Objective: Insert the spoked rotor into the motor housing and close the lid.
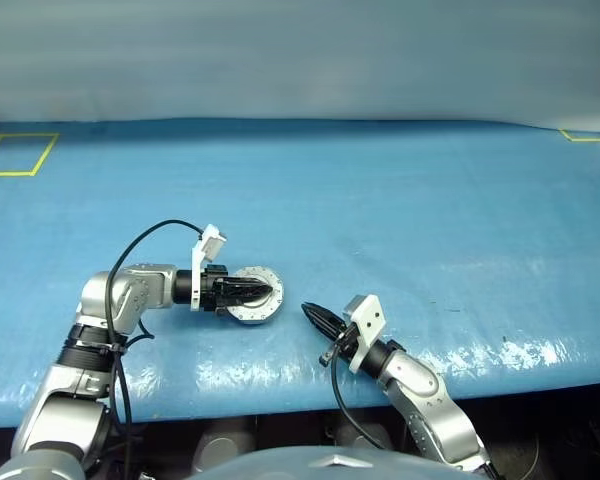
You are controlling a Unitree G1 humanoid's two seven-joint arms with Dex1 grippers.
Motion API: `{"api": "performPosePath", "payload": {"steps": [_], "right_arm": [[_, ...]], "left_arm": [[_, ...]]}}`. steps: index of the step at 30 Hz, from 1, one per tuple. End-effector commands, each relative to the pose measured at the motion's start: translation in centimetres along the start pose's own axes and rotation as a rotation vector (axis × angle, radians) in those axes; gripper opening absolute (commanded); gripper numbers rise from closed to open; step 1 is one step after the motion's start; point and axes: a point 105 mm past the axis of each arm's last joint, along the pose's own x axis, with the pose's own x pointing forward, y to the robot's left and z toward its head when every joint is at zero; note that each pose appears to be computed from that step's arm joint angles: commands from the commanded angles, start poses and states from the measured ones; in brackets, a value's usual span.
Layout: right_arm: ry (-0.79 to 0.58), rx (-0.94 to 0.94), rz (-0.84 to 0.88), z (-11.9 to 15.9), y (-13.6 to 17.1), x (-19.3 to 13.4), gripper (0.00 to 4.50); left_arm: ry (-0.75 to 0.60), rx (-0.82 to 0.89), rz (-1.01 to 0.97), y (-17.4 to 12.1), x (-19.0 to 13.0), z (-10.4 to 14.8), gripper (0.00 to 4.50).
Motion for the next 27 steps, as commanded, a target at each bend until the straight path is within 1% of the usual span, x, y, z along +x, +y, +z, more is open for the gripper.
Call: {"api": "performPosePath", "payload": {"steps": [1,4,7,9,11,15,17,18,21,22,24,27], "right_arm": [[-0.06,-0.024,-0.06,2.3,-1.1,0.2,0.0],[-0.071,0.003,-0.095,3.2,-1.7,0.5,0.0],[-0.095,0.021,-0.036,4.8,-1.1,0.7,0.0],[-0.101,0.014,0.008,5.7,-0.4,0.9,0.0],[-0.088,-0.003,0.063,6.3,0.6,1.3,0.0],[-0.08,-0.011,0.097,6.9,1.4,1.9,0.0],[-0.092,0.037,0.106,7.4,1.7,2.7,0.38],[-0.091,0.043,0.114,7.6,1.8,3.1,0.54],[-0.059,0.012,0.135,7.4,2.2,4.2,1.54],[-0.045,0.005,0.145,7.4,2.4,4.6,1.85],[-0.029,-0.002,0.163,7.3,2.7,5.3,2.57],[0.003,-0.03,0.199,7.1,3.3,6.3,3.53]], "left_arm": [[-0.023,0.005,0.047,0.5,0.0,-0.3,0.01],[-0.057,0.015,0.039,0.2,0.0,0.0,0.01],[-0.169,0.108,0.032,-0.8,-0.6,1.7,0.01],[-0.307,0.221,0.053,-1.8,-1.3,3.4,0.01],[-0.412,0.349,0.113,-2.7,-2.2,4.3,0.01],[-0.486,0.476,0.197,-3.8,-3.2,4.1,0.01],[-0.54,0.535,0.258,-4.6,-3.9,3.5,0.0],[-0.546,0.544,0.292,-4.8,-4.1,3.0,0.0],[-0.59,0.565,0.342,-5.7,-4.8,1.5,0.0],[-0.604,0.539,0.366,-5.8,-5.0,1.0,0.0],[-0.605,0.513,0.432,-5.6,-5.3,-0.3,0.0],[-0.593,0.544,0.551,-5.4,-5.6,-1.9,0.0]]}}
